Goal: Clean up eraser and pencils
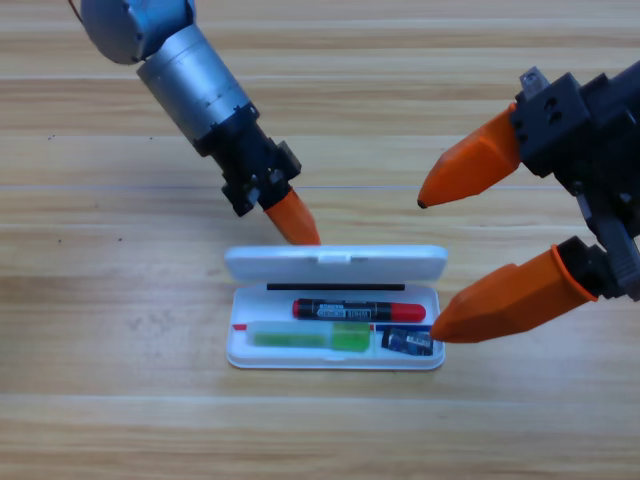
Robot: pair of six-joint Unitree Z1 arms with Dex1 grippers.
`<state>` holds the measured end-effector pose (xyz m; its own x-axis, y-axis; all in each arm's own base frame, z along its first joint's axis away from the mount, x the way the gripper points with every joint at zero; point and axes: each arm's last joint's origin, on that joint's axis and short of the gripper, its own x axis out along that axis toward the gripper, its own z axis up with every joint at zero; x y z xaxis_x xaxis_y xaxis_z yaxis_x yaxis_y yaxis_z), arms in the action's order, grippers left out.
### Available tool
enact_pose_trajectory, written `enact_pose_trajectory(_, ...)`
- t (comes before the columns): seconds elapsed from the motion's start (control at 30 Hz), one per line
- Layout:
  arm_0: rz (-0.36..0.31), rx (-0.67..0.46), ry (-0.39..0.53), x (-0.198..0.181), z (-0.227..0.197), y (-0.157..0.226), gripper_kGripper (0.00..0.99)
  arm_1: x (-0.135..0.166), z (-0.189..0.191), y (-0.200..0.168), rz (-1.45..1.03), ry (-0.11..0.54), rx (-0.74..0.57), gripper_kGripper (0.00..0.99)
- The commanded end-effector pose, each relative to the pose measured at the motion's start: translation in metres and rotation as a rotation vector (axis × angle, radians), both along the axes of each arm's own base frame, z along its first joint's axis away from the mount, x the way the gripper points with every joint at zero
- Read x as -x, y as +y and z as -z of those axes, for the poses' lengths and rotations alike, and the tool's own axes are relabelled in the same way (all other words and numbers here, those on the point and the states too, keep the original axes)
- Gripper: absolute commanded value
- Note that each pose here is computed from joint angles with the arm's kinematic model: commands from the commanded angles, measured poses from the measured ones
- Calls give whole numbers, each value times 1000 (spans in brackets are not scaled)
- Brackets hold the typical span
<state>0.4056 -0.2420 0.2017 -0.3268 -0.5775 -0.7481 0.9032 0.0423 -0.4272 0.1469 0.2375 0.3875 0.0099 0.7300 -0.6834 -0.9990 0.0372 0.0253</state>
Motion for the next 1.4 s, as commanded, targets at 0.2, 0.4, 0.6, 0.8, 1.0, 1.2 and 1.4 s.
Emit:
enact_pose_trajectory(0.2,83,-44,62,41,5,-19,0,-2,-1,-9,27,20,-20,988)
enact_pose_trajectory(0.4,93,-43,60,47,13,-19,0,-2,-1,-8,27,21,-19,988)
enact_pose_trajectory(0.6,101,-53,68,53,28,-20,0,-2,-1,-8,28,23,-17,988)
enact_pose_trajectory(0.8,108,-62,62,56,33,-20,0,-2,-1,-7,28,23,-17,988)
enact_pose_trajectory(1.0,109,-74,49,60,42,-17,0,-4,0,-6,28,24,-16,988)
enact_pose_trajectory(1.2,110,-88,34,62,52,-15,0,-5,0,-5,28,24,-16,988)
enact_pose_trajectory(1.4,109,-90,30,62,59,-15,0,-6,2,-2,28,30,-9,988)
